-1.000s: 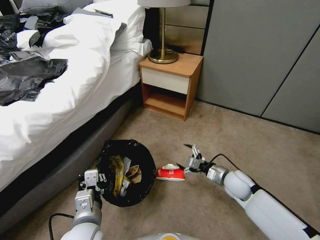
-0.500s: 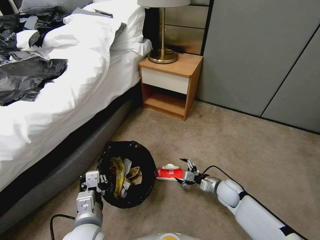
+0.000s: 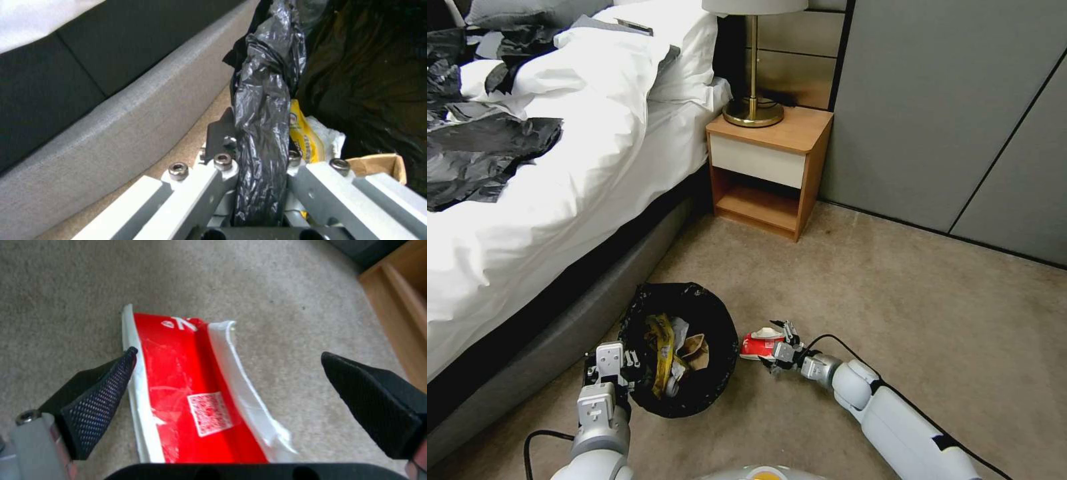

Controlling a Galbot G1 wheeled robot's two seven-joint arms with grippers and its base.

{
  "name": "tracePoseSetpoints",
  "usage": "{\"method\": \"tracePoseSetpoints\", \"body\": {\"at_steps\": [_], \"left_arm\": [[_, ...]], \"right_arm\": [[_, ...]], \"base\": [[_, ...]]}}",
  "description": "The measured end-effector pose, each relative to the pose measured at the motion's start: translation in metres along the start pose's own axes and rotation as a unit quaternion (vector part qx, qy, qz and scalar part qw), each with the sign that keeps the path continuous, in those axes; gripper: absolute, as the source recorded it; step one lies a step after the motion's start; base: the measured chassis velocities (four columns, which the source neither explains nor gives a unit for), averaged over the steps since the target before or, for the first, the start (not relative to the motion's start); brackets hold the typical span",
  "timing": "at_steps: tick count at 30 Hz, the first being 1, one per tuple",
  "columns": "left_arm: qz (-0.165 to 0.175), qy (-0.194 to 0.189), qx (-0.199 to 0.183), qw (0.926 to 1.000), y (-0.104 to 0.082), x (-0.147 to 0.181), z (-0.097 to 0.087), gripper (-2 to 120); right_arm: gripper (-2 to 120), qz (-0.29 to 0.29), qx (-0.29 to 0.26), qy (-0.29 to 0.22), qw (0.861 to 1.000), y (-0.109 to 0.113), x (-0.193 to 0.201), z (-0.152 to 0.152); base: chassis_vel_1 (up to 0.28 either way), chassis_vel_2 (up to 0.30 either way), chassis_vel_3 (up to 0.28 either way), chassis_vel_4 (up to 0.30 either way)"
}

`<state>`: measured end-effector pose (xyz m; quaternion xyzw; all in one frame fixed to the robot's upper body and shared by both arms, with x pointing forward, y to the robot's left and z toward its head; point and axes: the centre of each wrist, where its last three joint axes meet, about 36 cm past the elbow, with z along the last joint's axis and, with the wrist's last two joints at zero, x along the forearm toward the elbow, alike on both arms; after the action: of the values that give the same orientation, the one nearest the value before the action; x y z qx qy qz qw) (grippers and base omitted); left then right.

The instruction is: Pick up the trash bin, then pick up the garbage from the floor and place it into the trash bin.

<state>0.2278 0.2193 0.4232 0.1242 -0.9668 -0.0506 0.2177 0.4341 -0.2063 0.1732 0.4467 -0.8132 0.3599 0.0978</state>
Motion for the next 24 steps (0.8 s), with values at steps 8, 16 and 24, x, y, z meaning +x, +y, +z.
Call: {"method": "tracePoseSetpoints", "body": {"at_steps": [8, 16, 24], "left_arm": [[0.0, -0.001, 0.002, 1.0, -0.001, -0.001, -0.001, 1], [-0.002, 0.002, 0.002, 1.0, 0.001, 0.001, 0.004, 1], [-0.003, 0.002, 0.002, 1.0, 0.002, 0.002, 0.004, 1]], "right_arm": [[100, -0.01, -0.008, 0.011, 1.0, 0.009, -0.018, 0.008], [87, -0.007, -0.011, 0.024, 1.0, 0.0, -0.027, 0.019], [59, 0.002, -0.018, 0.03, 0.999, -0.01, -0.023, 0.028]], "base": [[0.0, 0.0, 0.0, 0.0], [0.0, 0.0, 0.0, 0.0], [0.0, 0.0, 0.0, 0.0]]}}
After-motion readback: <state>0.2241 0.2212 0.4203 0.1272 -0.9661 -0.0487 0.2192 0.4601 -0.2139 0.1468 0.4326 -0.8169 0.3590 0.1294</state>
